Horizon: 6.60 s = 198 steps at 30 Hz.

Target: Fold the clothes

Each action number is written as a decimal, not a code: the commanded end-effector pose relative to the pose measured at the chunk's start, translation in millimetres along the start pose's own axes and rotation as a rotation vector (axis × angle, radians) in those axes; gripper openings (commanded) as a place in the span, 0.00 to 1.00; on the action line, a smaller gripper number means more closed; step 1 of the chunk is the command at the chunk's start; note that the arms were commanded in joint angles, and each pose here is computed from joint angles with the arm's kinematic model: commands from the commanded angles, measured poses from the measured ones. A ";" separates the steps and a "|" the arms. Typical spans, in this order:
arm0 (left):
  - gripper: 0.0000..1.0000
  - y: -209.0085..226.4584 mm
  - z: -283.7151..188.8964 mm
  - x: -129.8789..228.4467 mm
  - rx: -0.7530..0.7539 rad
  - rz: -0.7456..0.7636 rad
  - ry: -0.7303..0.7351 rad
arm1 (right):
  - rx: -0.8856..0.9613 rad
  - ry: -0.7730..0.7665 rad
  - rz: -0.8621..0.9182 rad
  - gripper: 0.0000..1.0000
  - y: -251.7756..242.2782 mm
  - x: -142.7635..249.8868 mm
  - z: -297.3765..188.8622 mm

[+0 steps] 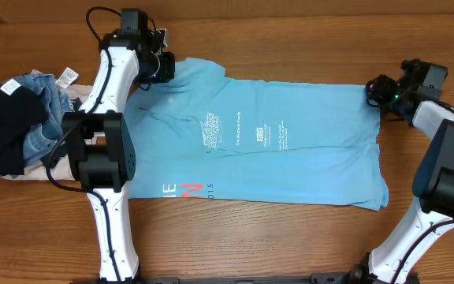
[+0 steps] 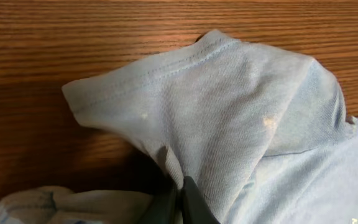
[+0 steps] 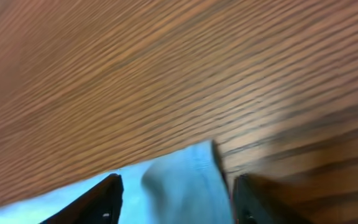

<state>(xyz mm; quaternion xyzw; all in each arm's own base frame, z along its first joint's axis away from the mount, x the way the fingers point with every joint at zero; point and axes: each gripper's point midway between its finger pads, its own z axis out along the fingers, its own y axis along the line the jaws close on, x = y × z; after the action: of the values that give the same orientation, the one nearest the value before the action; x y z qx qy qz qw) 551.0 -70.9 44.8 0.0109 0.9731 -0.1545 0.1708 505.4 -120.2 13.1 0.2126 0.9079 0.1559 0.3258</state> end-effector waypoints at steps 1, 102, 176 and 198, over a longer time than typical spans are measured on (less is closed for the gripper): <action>0.04 -5.7 -24.6 -14.1 0.008 0.035 -0.050 | -0.030 0.102 0.030 0.57 -4.3 33.6 15.4; 0.59 -52.0 -208.5 82.4 0.089 0.175 0.087 | -0.325 0.397 0.005 0.59 142.1 62.3 -207.2; 0.65 -43.6 6.9 96.7 -0.096 0.569 0.411 | -0.240 0.526 -0.140 0.58 172.6 109.3 -195.4; 0.04 -71.2 -82.5 96.6 -0.072 0.359 0.471 | -0.239 0.533 -0.137 0.57 172.3 110.7 -196.2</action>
<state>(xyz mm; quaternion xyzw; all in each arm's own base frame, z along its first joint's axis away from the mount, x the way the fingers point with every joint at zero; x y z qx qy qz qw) 430.1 -106.3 73.3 0.2520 0.9651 -0.0481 -0.0524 347.2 52.0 166.0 0.0693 0.9496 0.2894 0.0984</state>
